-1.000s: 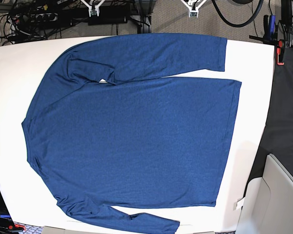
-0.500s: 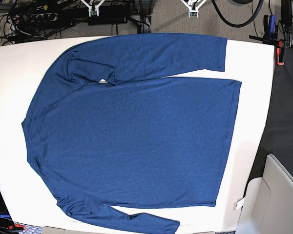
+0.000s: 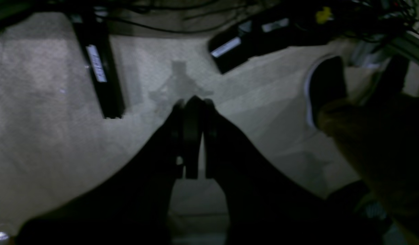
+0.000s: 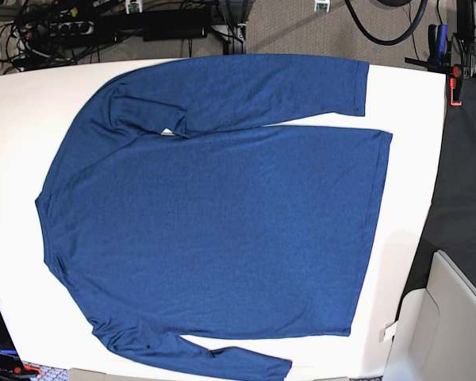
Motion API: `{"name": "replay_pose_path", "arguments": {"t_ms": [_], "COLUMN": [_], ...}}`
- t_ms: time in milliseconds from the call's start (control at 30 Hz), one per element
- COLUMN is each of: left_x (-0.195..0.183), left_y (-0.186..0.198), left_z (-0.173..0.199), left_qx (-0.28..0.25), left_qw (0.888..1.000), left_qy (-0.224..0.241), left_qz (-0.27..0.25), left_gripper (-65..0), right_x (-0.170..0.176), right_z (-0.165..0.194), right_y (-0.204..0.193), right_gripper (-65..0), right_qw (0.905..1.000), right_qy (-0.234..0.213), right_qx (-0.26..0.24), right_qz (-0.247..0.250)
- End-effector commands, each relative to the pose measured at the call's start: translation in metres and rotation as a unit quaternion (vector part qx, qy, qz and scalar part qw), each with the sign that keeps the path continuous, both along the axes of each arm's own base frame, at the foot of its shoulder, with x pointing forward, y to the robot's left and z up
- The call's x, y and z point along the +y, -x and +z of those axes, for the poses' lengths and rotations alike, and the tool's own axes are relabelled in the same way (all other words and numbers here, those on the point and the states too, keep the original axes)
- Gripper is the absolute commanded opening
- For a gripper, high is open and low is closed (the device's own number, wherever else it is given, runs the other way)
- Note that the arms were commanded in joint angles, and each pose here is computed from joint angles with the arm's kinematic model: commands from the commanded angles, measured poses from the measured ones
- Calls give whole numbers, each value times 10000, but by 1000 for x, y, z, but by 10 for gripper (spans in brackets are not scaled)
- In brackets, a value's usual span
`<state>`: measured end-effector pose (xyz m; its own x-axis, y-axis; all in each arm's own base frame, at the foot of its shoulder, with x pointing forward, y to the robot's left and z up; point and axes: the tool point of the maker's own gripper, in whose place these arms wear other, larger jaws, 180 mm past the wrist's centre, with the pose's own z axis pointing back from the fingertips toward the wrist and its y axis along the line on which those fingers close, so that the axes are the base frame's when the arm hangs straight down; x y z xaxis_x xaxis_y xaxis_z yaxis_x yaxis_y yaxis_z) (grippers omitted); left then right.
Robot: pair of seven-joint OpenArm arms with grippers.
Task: Fold the T-shirt properly
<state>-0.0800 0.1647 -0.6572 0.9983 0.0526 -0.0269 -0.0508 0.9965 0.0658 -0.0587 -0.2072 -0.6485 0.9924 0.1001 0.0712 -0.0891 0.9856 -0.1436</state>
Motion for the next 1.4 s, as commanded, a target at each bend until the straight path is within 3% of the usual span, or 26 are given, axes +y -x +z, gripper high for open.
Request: {"name": "replay_pose_path", "arguments": {"t_ms": [0,167,333,700,900,1167,1367], "left_x": [15,51,73,73,81,64,56], "left_y": [6,8,-2,-45,-79,-139,-165], "left_z": [3,21,47,134,192,257,281], "left_qx": [-33,-445,-960,-2282,-2884,-3545,-3842], "left_qw": [9999,9976,9917,9650,9473,9236,9115], "left_qy": [-137,-444,-636,-748,-1077,-1108,-1095], "left_qz": [-78,-283,-564,-1056,-890,-952,-976], "left_gripper": [-650,-650,-650,-650,-650,-650,-650], "right_x": [-10,-32,-50,-54,-68,-70,-67], "right_z": [4,20,49,146,216,296,325], "right_y": [7,9,-5,-50,-84,-128,-151], "right_gripper": [-648,-649,-649,-650,-650,-650,-650], "right_qw": [9999,9988,9951,9723,9505,9141,8940], "right_qy": [89,281,427,523,878,1208,1332], "right_qx": [-13,-68,-568,-1868,-2637,-3498,-3905], "right_qz": [53,390,683,1302,1387,1656,1748]}}
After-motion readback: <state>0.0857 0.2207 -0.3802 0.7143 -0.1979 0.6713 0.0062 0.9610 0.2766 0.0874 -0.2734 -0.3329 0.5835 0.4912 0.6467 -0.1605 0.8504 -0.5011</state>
